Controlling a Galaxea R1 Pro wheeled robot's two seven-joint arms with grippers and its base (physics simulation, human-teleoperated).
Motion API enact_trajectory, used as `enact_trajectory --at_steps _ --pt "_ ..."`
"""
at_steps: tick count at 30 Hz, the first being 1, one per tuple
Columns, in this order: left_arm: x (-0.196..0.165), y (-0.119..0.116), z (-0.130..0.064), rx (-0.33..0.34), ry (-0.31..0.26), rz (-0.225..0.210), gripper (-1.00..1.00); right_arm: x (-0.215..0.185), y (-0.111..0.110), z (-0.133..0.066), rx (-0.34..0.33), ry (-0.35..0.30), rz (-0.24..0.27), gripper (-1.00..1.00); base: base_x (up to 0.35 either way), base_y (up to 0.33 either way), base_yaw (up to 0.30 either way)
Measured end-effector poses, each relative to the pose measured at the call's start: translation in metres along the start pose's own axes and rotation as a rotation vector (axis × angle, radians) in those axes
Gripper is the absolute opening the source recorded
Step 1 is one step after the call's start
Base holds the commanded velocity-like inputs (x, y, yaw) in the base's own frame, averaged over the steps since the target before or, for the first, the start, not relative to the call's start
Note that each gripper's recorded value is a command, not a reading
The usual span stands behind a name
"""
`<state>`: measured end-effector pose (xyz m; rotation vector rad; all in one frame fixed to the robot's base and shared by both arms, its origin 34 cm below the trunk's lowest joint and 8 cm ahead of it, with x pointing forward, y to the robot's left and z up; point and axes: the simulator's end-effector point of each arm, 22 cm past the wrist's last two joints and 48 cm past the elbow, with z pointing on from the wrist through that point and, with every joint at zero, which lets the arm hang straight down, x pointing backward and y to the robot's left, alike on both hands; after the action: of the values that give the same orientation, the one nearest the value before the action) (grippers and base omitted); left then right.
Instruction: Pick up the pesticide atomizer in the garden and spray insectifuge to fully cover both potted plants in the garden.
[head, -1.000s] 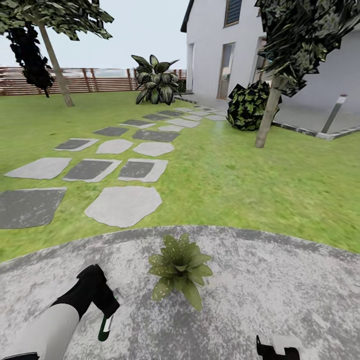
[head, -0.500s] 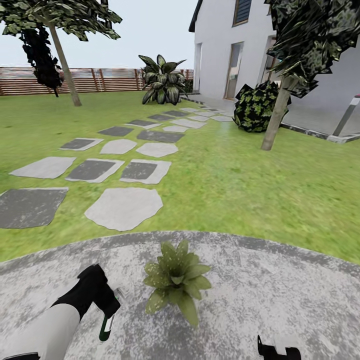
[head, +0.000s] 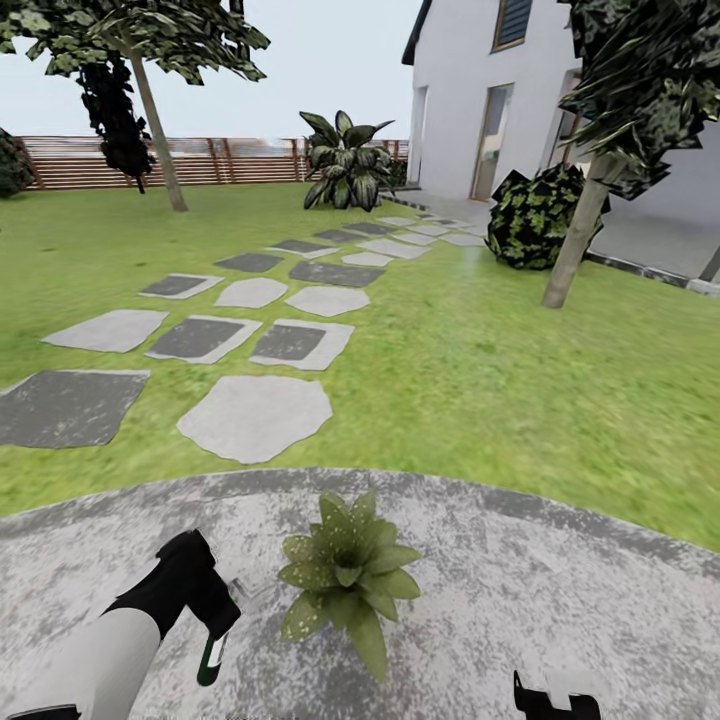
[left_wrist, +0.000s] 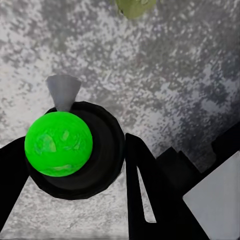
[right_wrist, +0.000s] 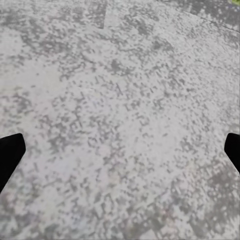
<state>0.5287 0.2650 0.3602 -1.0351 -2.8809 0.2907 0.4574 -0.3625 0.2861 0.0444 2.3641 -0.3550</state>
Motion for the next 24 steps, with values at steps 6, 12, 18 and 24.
enact_trajectory --at_steps 6,12,18,24 --pt "0.0018 0.0005 -0.0002 -0.002 0.005 0.002 -1.0 -0.001 -0.0001 -0.0001 0.0 -0.002 0.001 1.0 0.0 0.0 0.269" --pt "0.0024 0.0007 0.0002 -0.004 0.007 0.003 -1.0 -0.0012 -0.0001 0.0 0.0 -0.003 0.001 1.0 -0.101 -0.082 0.119" --pt "0.0013 -0.0005 0.0004 -0.002 0.006 0.004 -1.0 -0.0013 0.0002 0.0 0.0 -0.003 0.001 1.0 -0.233 -0.216 0.079" --pt "0.0 -0.0016 0.0001 0.001 0.001 0.003 -1.0 -0.0016 0.0011 -0.0003 -0.001 -0.003 0.001 1.0 -0.087 -0.237 0.265"
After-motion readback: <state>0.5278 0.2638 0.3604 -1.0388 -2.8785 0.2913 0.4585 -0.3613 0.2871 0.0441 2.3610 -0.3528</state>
